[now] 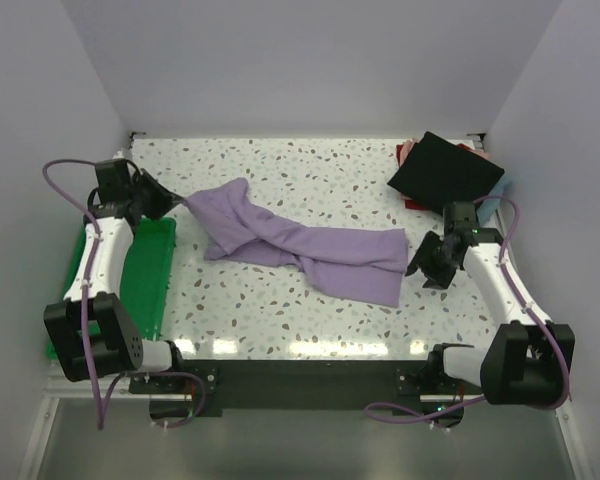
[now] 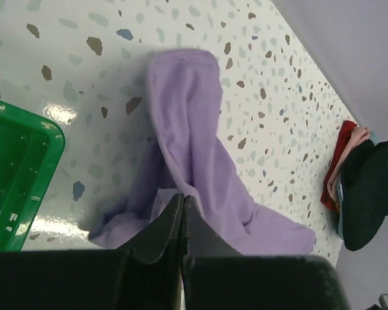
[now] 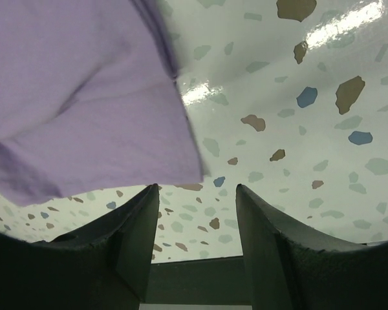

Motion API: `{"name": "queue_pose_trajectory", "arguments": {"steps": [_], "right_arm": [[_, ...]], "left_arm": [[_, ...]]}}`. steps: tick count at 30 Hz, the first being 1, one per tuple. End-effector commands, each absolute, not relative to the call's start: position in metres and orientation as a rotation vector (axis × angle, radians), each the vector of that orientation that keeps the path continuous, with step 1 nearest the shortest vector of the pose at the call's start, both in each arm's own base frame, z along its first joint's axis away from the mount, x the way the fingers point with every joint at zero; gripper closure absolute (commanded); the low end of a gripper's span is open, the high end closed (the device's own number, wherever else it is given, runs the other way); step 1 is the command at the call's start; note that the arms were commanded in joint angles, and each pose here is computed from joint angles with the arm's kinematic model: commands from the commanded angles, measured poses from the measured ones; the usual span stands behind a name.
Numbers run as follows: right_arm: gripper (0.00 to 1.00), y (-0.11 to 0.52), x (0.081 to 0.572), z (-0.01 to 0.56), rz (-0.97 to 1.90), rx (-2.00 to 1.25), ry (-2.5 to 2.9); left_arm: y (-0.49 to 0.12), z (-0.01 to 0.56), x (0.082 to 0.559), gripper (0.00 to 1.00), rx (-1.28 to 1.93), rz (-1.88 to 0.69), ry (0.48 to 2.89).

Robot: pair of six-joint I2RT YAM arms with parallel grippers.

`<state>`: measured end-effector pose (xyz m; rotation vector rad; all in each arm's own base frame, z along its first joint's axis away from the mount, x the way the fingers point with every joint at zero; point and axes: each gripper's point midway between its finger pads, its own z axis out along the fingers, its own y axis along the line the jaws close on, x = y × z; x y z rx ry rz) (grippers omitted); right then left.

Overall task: Fold and stack the t-shirts
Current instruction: Flatten the tshirt out

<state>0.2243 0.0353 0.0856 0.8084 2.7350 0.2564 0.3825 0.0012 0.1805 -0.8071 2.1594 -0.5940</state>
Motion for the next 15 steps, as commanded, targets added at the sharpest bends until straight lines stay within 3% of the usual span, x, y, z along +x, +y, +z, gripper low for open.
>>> {"name": "queue_pose_trajectory", "arguments": {"steps": [1,15], "right_arm": [[0.45,0.031,0.230,0.088,0.223,0.827,2.686],[0.53,0.049,0.280,0.066,0.297,0.767,2.675]], "left_arm": [[-0.007,0.176,0.379,1.00,-0.832,-0.693,2.173],[-0.010,0.161,0.368,1.00,-0.827,-0.735,2.207]]}}
